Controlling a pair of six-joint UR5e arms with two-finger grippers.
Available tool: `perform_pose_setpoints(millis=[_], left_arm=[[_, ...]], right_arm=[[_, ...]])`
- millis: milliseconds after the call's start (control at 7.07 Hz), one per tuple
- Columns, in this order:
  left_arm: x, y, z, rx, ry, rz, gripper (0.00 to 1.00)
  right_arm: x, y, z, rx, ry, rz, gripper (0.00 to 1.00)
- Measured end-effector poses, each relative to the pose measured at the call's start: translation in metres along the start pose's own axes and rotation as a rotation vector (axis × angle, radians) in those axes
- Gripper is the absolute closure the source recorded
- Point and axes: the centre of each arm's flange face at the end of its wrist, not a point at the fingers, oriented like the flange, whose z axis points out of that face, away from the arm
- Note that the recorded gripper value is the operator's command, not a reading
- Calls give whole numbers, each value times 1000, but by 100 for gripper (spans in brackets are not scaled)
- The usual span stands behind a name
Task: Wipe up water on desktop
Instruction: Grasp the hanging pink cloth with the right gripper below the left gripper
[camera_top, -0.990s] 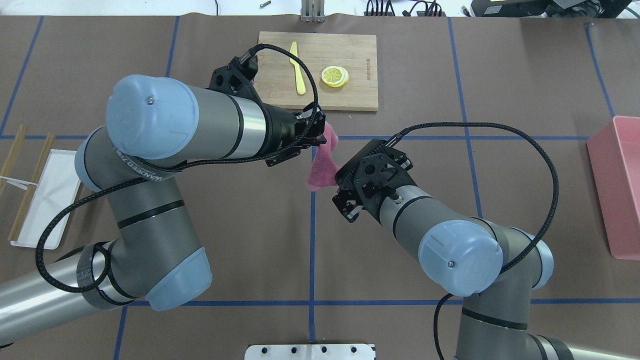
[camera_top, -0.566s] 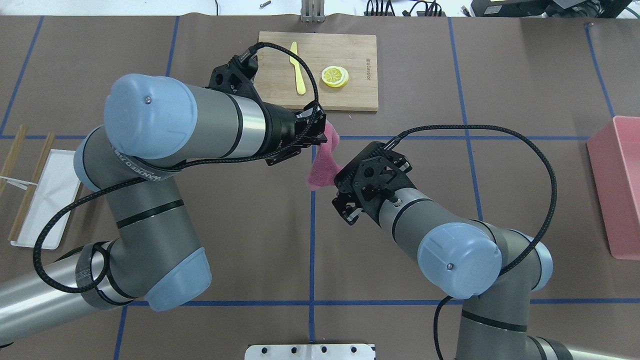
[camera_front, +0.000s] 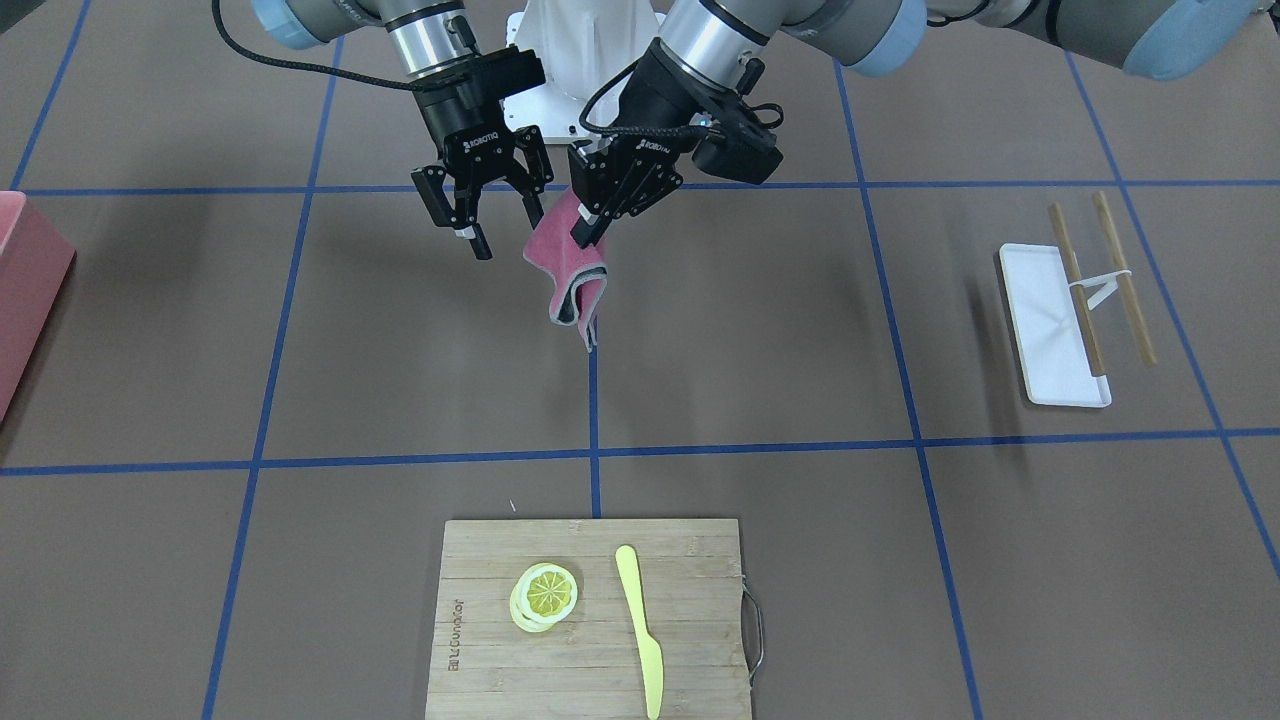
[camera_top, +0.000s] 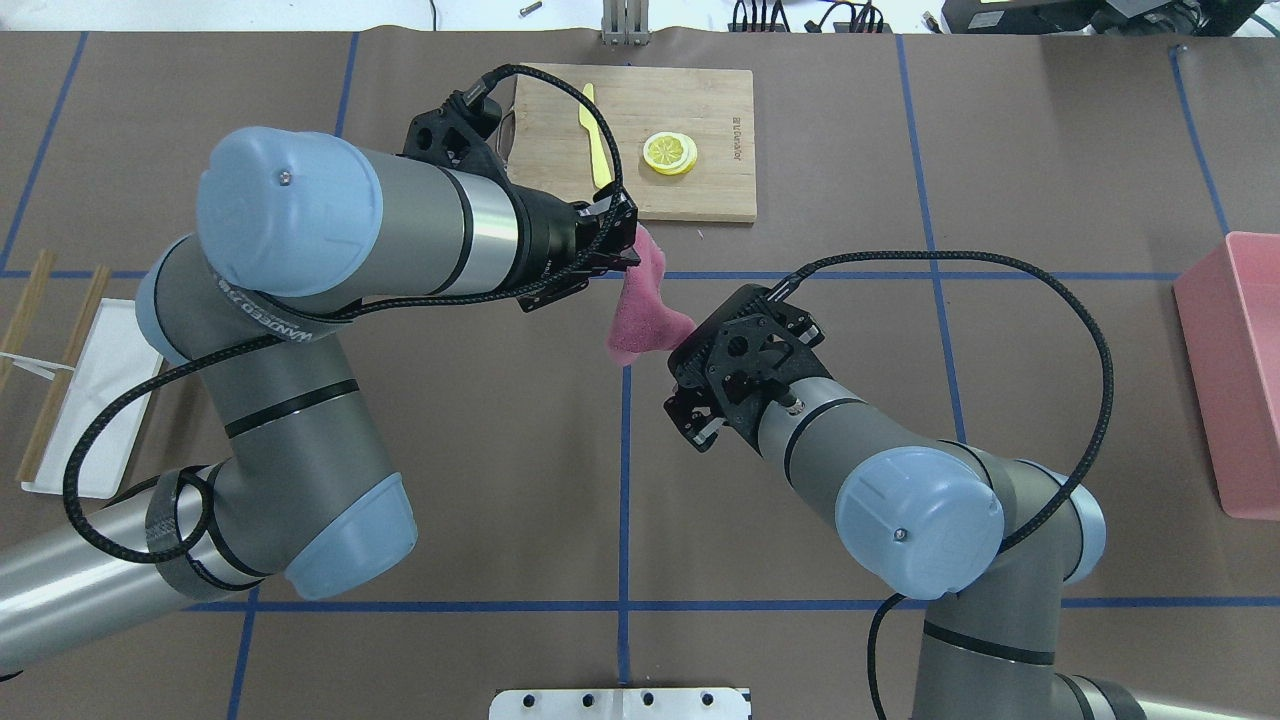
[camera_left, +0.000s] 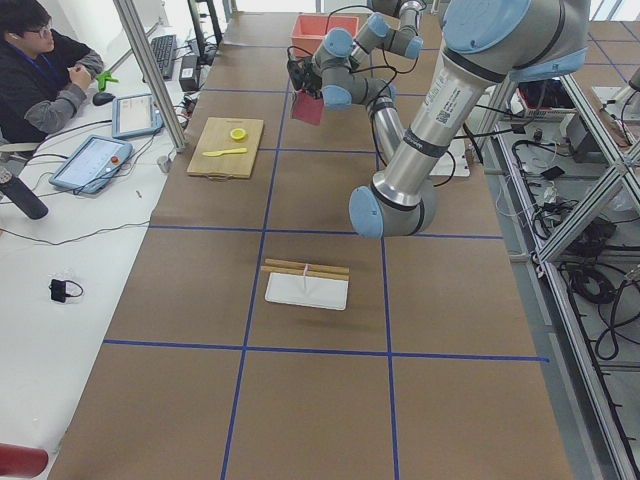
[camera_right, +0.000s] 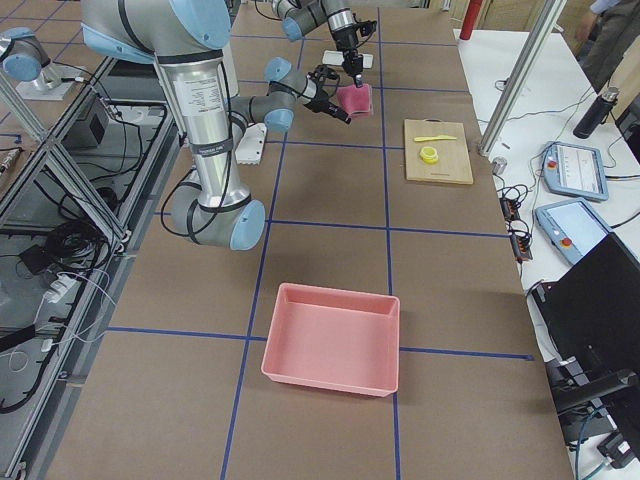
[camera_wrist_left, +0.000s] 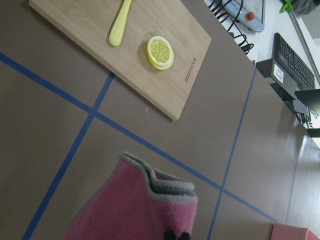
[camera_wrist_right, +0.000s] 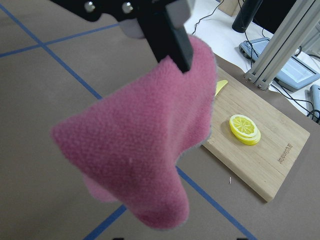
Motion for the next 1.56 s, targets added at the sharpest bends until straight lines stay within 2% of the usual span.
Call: perform_pose_setpoints(millis=[707, 849, 990, 1415, 1556], left_arm=[[1, 8, 4, -16, 1, -11, 100], [0, 14, 5, -25, 0, -9, 100], [-1, 17, 7, -31, -2, -7, 100], [-2, 19, 8, -34, -4, -6, 100], [-2, 19, 8, -35, -4, -6, 100]], right_arm=[[-3, 0, 0, 1, -4, -1, 30], [-4, -1, 0, 2, -4, -1, 35], [-4, -1, 0, 3, -1, -3, 49], [-3, -2, 0, 9, 8, -8, 100], [-3, -3, 0, 10, 8, -8, 100]])
